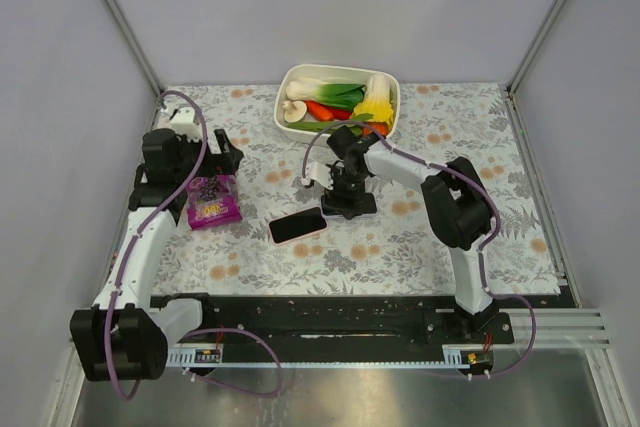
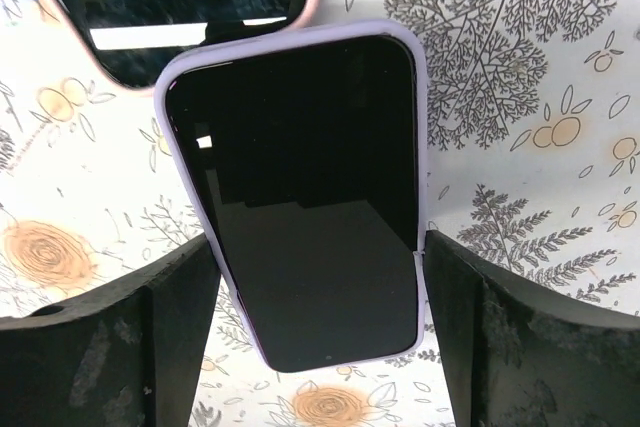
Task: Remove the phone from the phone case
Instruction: Pick up the phone at the center of the board.
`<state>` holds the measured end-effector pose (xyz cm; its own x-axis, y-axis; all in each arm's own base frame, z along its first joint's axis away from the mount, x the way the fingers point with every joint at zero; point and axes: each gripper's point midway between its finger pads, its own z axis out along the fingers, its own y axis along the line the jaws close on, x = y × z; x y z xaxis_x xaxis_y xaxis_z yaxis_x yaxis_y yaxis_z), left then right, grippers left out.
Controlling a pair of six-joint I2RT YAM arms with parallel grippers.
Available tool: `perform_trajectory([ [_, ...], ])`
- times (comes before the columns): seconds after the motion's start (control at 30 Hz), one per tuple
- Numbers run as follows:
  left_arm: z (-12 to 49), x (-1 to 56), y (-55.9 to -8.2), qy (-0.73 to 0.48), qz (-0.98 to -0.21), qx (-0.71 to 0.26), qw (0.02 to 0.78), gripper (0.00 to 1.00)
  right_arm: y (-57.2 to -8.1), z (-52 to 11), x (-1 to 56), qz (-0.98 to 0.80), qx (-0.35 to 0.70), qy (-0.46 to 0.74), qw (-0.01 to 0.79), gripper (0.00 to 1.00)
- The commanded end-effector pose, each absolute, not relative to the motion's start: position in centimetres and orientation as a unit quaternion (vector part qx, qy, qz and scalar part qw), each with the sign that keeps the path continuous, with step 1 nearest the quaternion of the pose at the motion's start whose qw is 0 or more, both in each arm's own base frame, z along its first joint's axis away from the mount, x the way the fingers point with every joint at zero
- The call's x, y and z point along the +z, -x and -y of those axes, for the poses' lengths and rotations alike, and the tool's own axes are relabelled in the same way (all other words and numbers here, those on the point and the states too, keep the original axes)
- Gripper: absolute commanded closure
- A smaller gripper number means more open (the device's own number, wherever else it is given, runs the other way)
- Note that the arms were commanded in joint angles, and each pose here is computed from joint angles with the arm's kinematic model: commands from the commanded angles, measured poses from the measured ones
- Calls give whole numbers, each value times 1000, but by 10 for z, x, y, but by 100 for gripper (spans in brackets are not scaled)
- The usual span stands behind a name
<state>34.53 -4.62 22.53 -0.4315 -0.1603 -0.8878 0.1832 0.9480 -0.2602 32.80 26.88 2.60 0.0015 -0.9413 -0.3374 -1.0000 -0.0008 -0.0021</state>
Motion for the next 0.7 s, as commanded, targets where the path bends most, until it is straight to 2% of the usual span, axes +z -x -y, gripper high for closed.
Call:
perform_trajectory([
  [0.0,73,228,-351,-44,-818,-209,534,1,-328,-299,65,-710,156,656,204,95],
  [0.2,106,218,-350,-69,-815,-265,510,1,-330,-305,78,-730,161,622,232,98],
  [0.43,132,205,-355,-55,-819,-338,460,1,-342,-316,123,-745,172,569,301,98],
  [0.67,167,203,-351,-92,-818,-395,407,1,-344,-322,155,-743,182,548,340,99],
])
